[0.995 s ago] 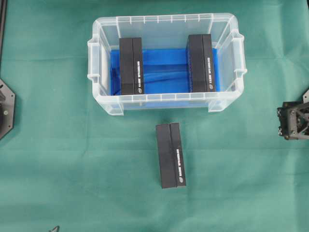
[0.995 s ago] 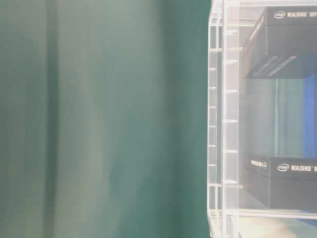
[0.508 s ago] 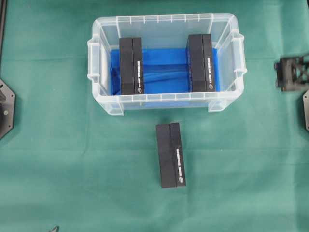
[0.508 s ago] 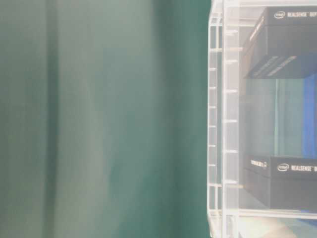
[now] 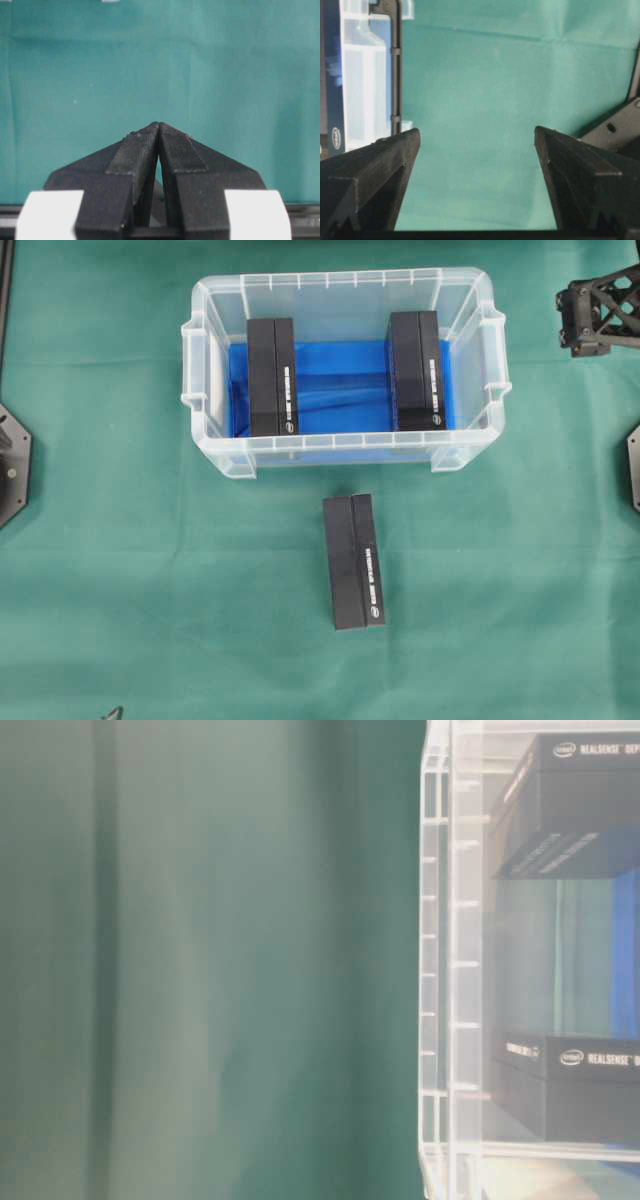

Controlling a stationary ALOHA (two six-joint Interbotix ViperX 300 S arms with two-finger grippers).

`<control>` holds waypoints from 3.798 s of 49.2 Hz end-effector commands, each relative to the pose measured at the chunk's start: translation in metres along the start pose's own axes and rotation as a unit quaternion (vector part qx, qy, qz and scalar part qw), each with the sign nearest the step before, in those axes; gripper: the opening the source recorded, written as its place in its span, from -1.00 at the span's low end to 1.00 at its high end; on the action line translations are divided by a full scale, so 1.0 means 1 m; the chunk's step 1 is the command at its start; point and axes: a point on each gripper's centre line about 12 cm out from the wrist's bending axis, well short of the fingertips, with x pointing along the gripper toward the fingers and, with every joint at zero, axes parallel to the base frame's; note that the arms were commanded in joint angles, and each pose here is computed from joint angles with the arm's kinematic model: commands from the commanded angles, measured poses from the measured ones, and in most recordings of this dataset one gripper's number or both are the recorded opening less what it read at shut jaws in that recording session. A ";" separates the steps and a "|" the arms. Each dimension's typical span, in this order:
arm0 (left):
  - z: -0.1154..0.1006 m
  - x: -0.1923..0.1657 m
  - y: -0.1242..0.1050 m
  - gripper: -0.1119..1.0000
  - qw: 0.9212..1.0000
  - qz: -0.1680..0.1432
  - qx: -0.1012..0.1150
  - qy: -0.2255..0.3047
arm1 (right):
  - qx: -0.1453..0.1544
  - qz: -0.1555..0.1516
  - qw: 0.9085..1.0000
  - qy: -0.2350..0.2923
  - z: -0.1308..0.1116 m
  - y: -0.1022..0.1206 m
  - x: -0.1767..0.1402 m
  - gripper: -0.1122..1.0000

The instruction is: Take the box out of the case with the right arm.

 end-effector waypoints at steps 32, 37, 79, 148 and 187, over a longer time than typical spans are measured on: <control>0.003 -0.001 -0.001 -0.80 1.000 -0.001 0.002 -0.004 | 0.003 0.009 1.000 0.001 0.001 0.002 -0.003 0.83; 0.003 -0.001 -0.001 -0.80 1.000 -0.001 0.002 -0.004 | 0.003 0.009 1.000 0.003 0.001 0.002 -0.002 0.82; 0.004 0.000 -0.001 -0.80 1.000 0.000 0.001 -0.002 | -0.004 0.074 0.997 0.027 0.004 0.125 0.013 0.82; 0.003 -0.001 -0.001 -0.80 1.000 -0.001 0.001 -0.004 | -0.048 0.151 0.986 0.052 -0.006 0.290 0.037 0.91; 0.003 -0.002 -0.001 -0.80 1.000 -0.001 0.002 -0.005 | -0.043 0.147 0.987 0.054 -0.008 0.292 0.044 0.91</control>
